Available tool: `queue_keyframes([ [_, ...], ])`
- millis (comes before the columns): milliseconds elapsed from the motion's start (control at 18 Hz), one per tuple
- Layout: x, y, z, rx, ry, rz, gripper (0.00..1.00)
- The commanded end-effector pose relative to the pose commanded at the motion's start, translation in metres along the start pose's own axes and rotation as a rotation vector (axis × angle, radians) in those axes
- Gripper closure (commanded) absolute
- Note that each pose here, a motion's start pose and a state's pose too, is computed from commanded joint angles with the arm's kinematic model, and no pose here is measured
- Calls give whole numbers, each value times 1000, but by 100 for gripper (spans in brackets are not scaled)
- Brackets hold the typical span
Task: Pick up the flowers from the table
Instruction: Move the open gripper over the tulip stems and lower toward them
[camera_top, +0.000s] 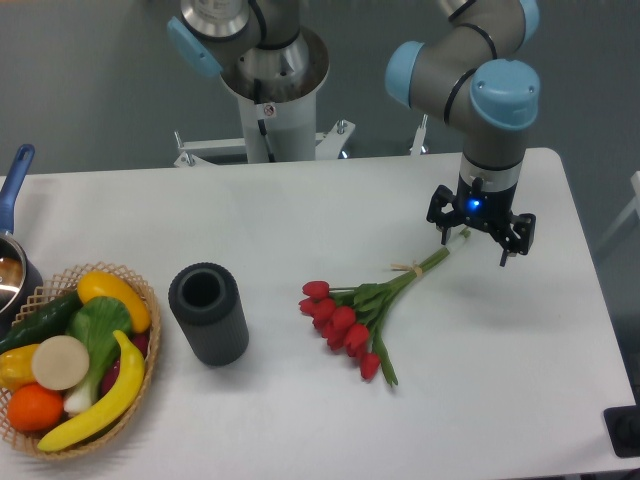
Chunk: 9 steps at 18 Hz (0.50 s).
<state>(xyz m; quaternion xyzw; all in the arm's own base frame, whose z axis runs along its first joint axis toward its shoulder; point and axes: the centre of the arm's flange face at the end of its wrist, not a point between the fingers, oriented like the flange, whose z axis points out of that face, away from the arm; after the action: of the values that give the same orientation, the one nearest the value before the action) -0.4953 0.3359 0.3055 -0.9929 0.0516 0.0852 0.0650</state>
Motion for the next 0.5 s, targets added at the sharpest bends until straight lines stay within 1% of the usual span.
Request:
queue_keyframes([
  [278, 3, -1, 3, 6, 5, 4, 0],
  [333, 8, -3, 7, 22, 14, 4, 0],
  [444, 16, -10, 16, 97, 28, 0, 0],
  [500, 21, -9, 21, 106, 32, -2, 0],
])
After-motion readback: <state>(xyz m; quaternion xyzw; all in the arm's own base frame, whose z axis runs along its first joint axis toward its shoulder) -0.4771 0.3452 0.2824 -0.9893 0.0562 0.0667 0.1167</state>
